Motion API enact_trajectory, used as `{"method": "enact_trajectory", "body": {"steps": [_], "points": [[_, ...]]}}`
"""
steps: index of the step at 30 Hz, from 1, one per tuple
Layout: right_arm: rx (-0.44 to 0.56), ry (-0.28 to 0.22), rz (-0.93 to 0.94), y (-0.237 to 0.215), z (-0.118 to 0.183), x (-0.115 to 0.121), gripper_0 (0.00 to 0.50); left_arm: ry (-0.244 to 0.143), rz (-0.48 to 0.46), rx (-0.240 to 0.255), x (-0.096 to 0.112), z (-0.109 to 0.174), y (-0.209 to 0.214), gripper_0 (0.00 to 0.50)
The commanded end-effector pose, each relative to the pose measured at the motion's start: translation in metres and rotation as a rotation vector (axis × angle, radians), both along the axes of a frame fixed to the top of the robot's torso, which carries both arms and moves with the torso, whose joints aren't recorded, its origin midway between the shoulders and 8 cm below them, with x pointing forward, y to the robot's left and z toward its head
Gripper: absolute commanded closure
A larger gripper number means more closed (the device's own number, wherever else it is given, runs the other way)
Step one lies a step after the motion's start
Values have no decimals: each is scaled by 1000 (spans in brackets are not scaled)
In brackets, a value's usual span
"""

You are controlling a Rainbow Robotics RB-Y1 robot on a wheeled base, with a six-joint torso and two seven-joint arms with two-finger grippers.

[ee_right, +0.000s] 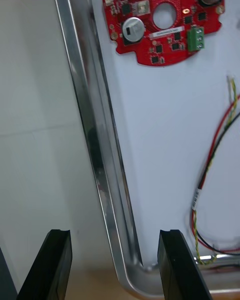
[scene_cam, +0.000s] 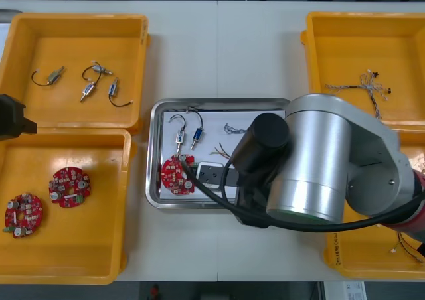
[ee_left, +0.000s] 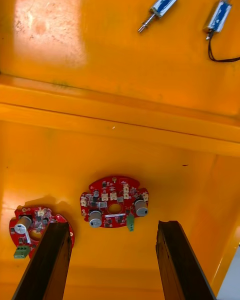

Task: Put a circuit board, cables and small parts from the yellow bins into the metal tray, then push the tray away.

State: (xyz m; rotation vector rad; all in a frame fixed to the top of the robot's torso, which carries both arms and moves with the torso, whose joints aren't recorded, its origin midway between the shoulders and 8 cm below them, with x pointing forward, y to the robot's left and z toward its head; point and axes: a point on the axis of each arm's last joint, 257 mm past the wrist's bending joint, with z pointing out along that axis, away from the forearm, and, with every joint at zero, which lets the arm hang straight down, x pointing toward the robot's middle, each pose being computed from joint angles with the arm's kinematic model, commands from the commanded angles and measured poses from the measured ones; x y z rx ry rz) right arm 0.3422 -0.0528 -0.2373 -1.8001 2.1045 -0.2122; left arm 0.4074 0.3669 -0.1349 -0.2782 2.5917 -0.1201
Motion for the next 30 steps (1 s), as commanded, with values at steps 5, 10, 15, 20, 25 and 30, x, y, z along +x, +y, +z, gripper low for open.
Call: {"method": "enact_trajectory", "body": {"steps": [5, 10, 15, 20, 25, 30], "points": [[-22, -41, 120, 37, -20, 8, 0, 6, -56, 156, -19, 0, 34, 0], [-45, -28, 136, 40, -37, 7, 0, 18, -71, 159, -22, -5, 33, 0], [-62, -37, 155, 42, -50, 8, 0, 20, -77, 160, -22, -6, 32, 0], [-58, -34, 157, 47, -59, 10, 0, 20, -77, 160, -22, -6, 32, 0], [-72, -73, 167, 50, -65, 15, 0, 20, -77, 160, -22, -6, 32, 0], [-77, -81, 160, 50, -67, 20, 0, 20, -77, 160, -22, -6, 32, 0]]}}
